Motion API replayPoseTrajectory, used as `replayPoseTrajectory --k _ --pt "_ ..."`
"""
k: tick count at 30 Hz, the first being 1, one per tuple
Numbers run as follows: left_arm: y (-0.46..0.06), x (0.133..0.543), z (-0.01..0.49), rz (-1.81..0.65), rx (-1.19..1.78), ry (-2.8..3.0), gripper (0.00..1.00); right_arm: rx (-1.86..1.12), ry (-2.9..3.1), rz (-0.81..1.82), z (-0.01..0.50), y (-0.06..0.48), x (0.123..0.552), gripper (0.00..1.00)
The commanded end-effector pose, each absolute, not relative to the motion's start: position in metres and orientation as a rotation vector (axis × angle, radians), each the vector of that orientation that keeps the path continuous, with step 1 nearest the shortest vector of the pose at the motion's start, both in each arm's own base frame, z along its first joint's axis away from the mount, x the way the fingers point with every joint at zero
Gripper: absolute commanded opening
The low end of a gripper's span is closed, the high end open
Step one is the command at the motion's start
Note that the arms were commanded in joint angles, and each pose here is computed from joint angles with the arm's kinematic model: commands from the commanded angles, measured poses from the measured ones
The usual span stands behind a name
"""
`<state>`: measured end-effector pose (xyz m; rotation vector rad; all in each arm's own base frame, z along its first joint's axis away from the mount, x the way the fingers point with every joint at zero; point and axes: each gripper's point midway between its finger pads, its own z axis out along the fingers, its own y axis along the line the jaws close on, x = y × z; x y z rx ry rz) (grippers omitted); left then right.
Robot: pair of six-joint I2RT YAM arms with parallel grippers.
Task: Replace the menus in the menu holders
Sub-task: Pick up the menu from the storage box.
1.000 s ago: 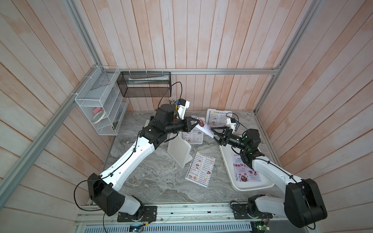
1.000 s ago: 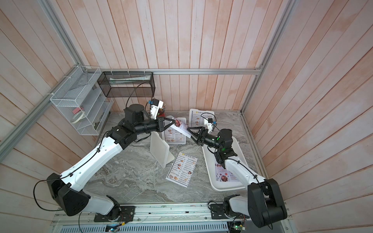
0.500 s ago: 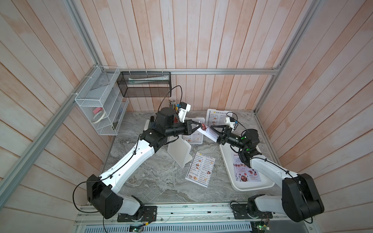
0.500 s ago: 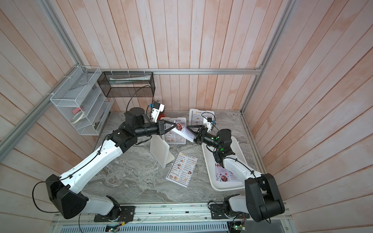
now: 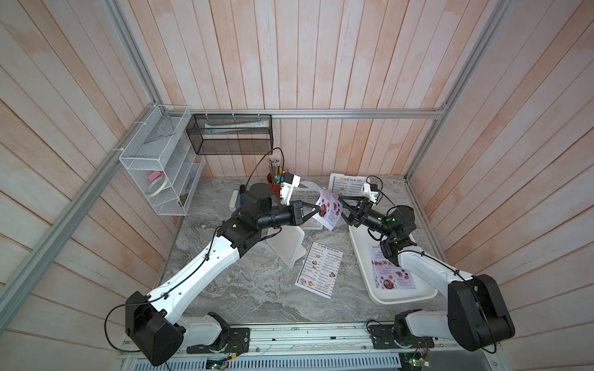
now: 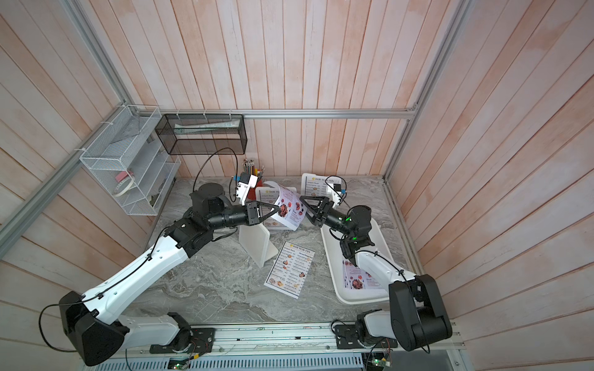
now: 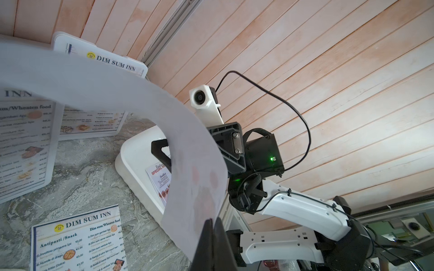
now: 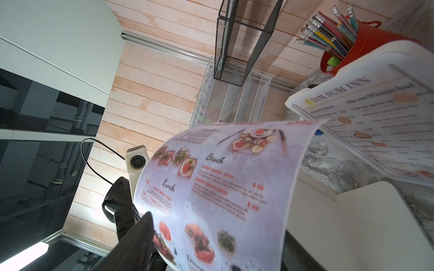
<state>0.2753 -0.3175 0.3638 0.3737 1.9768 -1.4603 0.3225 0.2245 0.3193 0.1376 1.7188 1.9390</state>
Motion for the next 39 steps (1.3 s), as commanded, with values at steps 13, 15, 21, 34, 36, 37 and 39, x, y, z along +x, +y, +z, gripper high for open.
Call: replayPoseTrajectory --k 13,15,21,34,36,37,39 --pt "-0.31 0.265 0.358 -1.506 0.306 1.971 0.0 0.028 1.577 1.893 0.347 0.211 0.316 0.7" --pt "-0.31 0.263 0.356 -1.514 0.304 1.976 0.0 0.024 1.574 1.878 0.348 0.208 0.314 0.69" --pt "-0.307 0.259 0.344 -1.534 0.279 1.992 0.0 0.023 1.567 1.821 0.353 0.197 0.312 0.65" --pt "-0.304 0.259 0.324 -1.579 0.186 2.002 0.02 0.025 1.608 1.709 0.347 0.192 0.308 0.45" --pt "-0.302 0.261 0.324 -1.583 0.171 1.997 0.04 0.029 1.612 1.693 0.347 0.191 0.308 0.43" --pt "-0.302 0.261 0.324 -1.586 0.162 1.996 0.06 0.033 1.615 1.684 0.347 0.19 0.308 0.41" --pt "-0.3 0.262 0.324 -1.591 0.155 1.989 0.08 0.042 1.617 1.673 0.347 0.189 0.308 0.38"
